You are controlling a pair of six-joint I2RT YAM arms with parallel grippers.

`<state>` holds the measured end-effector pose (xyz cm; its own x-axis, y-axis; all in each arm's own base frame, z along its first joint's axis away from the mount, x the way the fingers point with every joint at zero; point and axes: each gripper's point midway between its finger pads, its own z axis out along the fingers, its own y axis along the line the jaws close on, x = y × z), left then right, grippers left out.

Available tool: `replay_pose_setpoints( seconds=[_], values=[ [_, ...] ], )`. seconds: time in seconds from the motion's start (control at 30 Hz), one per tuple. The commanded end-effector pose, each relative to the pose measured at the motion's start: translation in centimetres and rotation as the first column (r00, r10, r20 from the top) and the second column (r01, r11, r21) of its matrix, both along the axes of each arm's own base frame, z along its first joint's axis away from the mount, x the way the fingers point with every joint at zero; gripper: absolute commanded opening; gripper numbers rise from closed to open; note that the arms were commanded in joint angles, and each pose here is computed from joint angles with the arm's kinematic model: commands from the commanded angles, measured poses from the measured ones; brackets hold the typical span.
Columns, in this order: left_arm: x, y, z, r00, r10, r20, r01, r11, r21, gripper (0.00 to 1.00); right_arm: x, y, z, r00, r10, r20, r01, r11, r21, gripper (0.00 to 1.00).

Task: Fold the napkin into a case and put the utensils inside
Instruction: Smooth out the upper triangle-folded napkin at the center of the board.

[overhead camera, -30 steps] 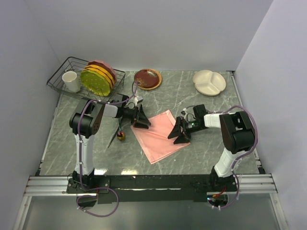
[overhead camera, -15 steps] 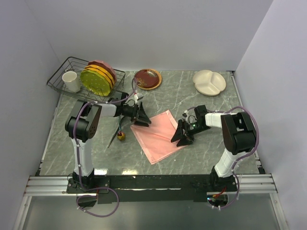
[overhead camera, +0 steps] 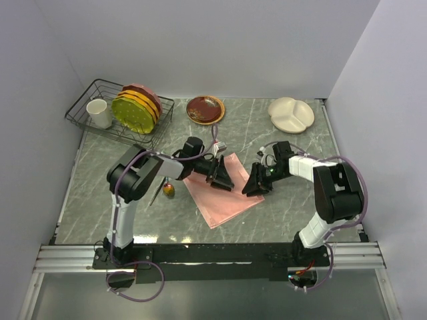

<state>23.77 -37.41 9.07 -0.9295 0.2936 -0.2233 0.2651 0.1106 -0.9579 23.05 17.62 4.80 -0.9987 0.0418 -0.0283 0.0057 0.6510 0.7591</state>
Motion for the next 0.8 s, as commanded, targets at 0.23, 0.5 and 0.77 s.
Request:
replay_pose_setpoints(
  seconds=[0.23,0.5,0.77],
  values=[
    [2.4,-0.2,-2.9,0.994,0.082,-0.073,-0.081,0.997,0.019,0.68,1.5,-3.9,-6.3,0.997,-0.058,-0.059,0.037,0.95,-0.31,0.34],
    [4.9,5.6,-4.8,0.994,0.107,-0.005,-0.107,0.992,0.062,0.7,1.0,-4.6,-6.8,0.996,-0.054,-0.068,0.027,0.936,-0.351,0.33],
    [6.0,10.2,-5.4,0.995,0.092,-0.033,-0.088,0.99,0.114,0.72,1.0,-4.6,-6.8,0.997,-0.053,-0.061,0.028,0.936,-0.351,0.32]
  ],
)
